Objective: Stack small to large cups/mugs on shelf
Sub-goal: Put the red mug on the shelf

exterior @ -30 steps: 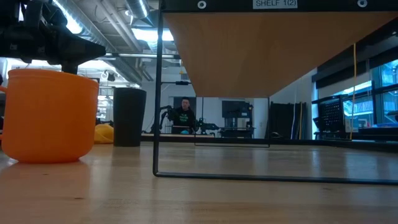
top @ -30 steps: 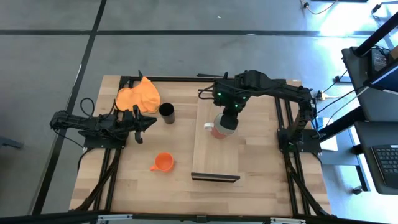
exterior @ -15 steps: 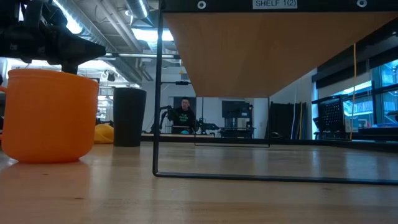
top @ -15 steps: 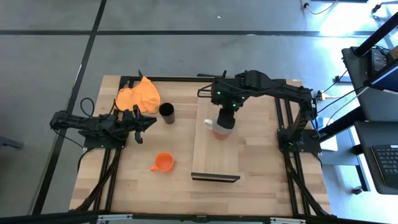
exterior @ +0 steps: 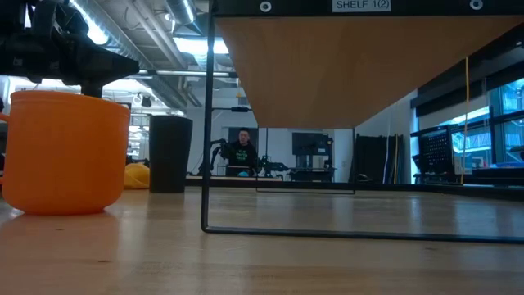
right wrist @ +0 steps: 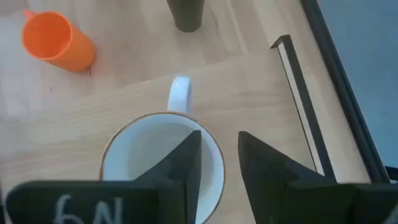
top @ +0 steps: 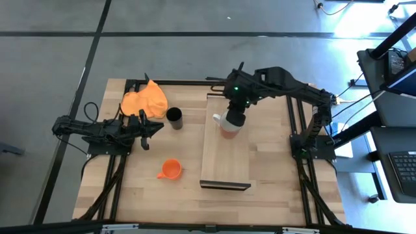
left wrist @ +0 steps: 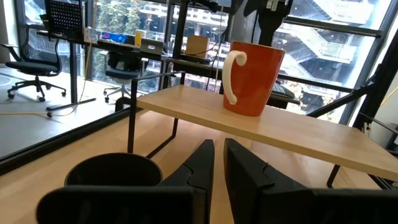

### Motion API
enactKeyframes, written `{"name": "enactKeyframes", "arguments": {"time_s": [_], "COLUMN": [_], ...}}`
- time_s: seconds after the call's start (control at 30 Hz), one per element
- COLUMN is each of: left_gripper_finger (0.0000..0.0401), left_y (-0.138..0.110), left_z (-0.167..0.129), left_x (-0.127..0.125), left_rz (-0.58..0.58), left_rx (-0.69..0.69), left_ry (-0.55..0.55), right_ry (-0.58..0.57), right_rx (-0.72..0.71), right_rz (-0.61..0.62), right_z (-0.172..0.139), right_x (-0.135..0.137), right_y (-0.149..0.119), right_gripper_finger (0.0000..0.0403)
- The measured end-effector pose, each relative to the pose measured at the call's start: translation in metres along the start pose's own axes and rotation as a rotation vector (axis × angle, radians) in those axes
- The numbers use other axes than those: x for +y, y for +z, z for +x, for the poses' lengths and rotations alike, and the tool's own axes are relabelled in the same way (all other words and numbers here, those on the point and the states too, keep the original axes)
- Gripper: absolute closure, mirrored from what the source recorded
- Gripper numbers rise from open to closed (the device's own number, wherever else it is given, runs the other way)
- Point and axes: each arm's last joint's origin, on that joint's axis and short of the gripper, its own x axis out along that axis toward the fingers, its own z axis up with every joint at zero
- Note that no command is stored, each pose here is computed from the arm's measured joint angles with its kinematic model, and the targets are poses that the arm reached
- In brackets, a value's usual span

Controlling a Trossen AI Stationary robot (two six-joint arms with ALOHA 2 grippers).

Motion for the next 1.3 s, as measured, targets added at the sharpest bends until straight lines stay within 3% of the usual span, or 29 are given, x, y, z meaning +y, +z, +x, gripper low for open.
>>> {"name": "enactKeyframes", "arguments": {"time_s": [0.3, 0.53, 0.9, 1.3], "left_gripper_finger": [0.0371, 0.0371, 0.0371, 0.0371], "left_y": [0.0, 0.0, 0.0, 0.0], "left_z": [0.0, 0.0, 0.0, 0.0], "left_x": [0.0, 0.0, 0.0, 0.0], "left_rz": [0.0, 0.0, 0.0, 0.001], "left_rx": [0.0, 0.0, 0.0, 0.001], "left_ry": [0.0, 0.0, 0.0, 0.0], "right_ry": [0.009, 0.05, -0.022, 0.047], "right_rx": [-0.024, -0.083, 0.097, 0.184], "right_rz": [0.044, 0.029, -0.04, -0.083], "right_z": [-0.002, 0.028, 0.082, 0.081], "right_x": [0.002, 0.009, -0.004, -0.008], "right_y": [0.004, 0.024, 0.028, 0.021], "right_gripper_finger": [0.0308, 0.0395, 0.0397, 0.04]}}
